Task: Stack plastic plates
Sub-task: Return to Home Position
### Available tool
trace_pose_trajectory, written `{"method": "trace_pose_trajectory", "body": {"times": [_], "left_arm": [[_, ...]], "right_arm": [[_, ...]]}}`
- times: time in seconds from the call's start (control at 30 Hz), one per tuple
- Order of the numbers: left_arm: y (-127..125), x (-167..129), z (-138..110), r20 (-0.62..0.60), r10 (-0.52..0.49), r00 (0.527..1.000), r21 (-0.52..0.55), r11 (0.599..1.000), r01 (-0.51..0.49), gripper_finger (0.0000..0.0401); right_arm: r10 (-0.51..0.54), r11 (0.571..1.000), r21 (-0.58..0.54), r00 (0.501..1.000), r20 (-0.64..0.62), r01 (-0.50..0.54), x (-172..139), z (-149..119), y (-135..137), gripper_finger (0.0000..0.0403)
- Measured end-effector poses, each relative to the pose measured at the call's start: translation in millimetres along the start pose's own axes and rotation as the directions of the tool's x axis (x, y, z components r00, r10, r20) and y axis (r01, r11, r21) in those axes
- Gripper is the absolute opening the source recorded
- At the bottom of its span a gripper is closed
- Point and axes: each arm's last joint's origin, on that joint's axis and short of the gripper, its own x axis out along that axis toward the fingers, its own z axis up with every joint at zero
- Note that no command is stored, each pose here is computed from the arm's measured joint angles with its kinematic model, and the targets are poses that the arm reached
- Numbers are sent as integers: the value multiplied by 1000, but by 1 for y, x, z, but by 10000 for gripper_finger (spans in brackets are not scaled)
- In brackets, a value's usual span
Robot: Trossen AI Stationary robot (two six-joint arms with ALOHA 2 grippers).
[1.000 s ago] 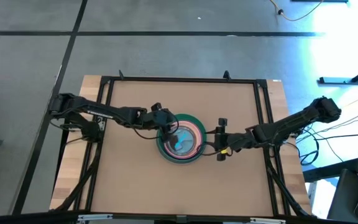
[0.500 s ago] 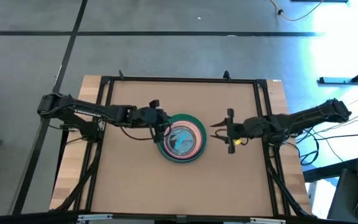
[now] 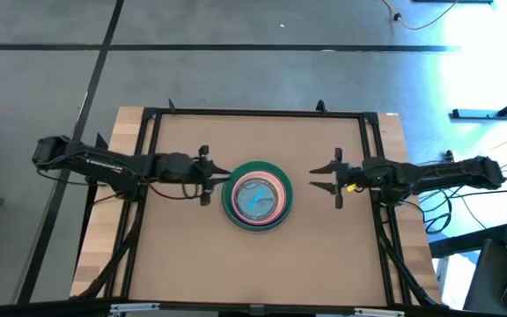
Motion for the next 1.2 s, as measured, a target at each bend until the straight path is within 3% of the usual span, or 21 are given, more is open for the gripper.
{"method": "trace_pose_trajectory", "body": {"times": [0.27, 0.37, 0.6, 0.9, 1.2], "left_arm": [[3, -30, -35, 172, -31, 985, -32, 999, 37, 8], [5, -41, -43, 223, -29, 974, -47, 998, 40, 3], [10, -64, -64, 320, 2, 947, -80, 996, 25, 1], [13, -86, -84, 479, 23, 878, -113, 993, 36, 1], [16, -98, -91, 491, 42, 870, -142, 989, 32, 0]], "right_arm": [[-4, 997, 77, 991, 133, -7, -21, -22, -10, 35], [-16, 995, 101, 982, 186, -3, -26, -31, -10, 6], [-24, 989, 145, 969, 247, -12, -35, -46, -9, 15], [-44, 986, 168, 954, 298, -7, -41, -59, -8, 6], [-36, 984, 175, 962, 272, -13, -42, -62, -8, 7]]}}
